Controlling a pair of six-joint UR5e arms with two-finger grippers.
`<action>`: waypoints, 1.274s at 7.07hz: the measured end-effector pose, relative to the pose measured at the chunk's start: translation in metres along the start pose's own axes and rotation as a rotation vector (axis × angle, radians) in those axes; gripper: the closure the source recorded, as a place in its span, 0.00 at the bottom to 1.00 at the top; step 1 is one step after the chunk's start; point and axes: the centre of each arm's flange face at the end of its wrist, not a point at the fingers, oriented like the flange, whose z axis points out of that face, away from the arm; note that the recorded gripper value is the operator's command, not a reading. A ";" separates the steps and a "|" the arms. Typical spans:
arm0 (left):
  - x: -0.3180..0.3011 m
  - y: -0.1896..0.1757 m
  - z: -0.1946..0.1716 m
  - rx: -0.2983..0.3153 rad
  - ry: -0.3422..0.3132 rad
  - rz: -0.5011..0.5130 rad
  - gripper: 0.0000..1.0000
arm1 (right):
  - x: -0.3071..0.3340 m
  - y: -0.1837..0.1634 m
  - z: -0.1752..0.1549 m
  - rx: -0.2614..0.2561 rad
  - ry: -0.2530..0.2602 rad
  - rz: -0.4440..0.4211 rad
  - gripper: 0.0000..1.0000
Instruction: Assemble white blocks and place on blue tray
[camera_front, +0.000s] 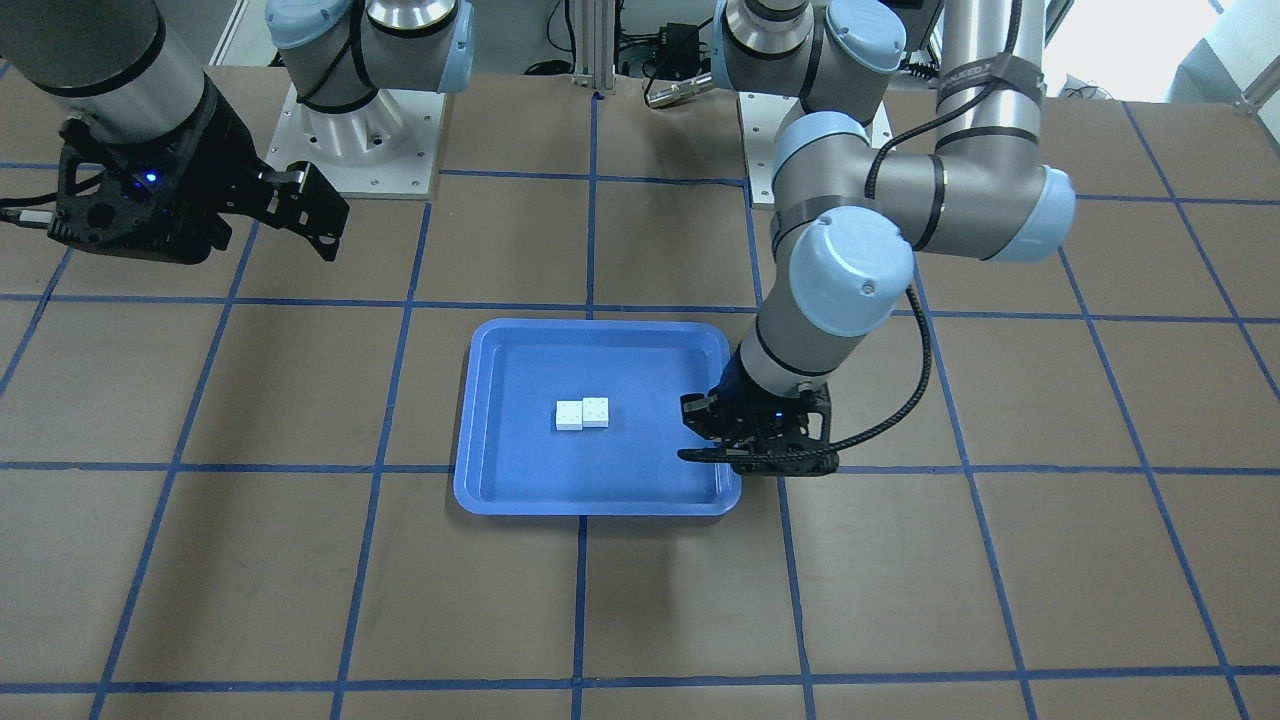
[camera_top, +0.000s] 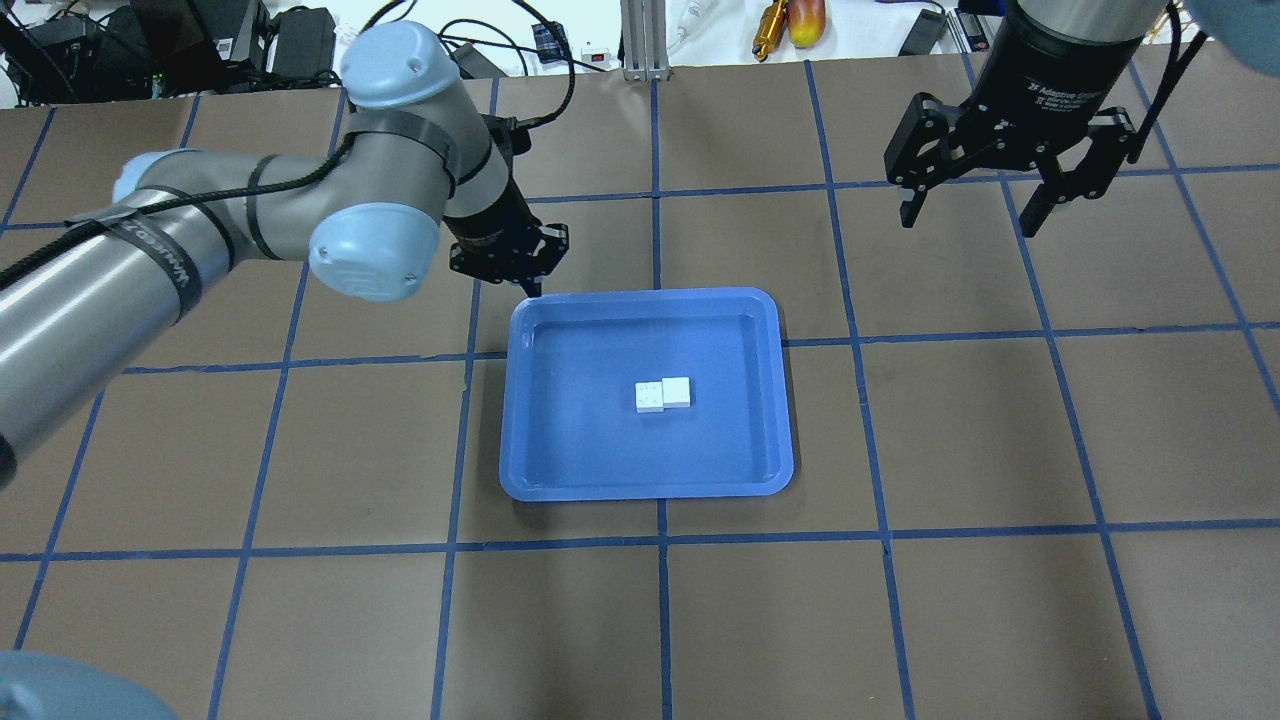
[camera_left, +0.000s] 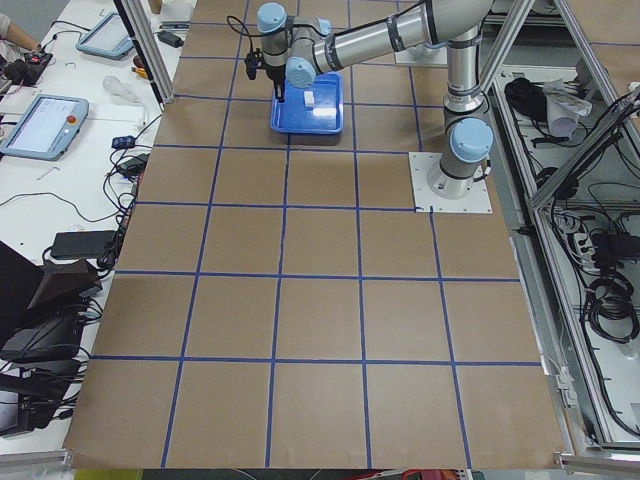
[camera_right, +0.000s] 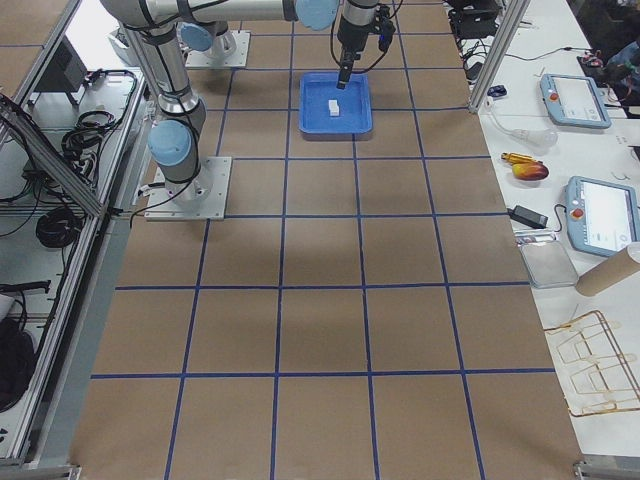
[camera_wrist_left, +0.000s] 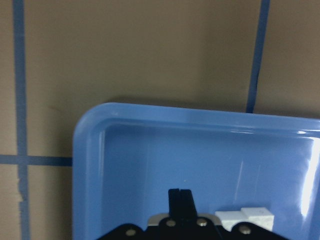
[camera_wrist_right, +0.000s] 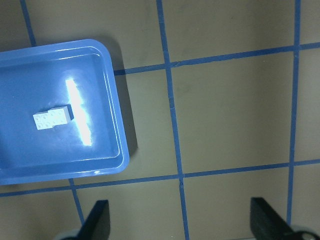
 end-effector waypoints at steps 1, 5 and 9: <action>-0.023 -0.001 -0.038 -0.008 -0.022 0.032 0.45 | 0.000 0.000 -0.001 0.005 0.013 0.044 0.00; -0.039 0.047 -0.213 0.041 -0.120 0.090 0.00 | 0.000 0.011 -0.010 0.024 0.013 0.085 0.00; -0.044 0.060 -0.223 0.076 -0.134 0.088 0.00 | 0.002 0.032 -0.024 0.046 0.014 0.087 0.00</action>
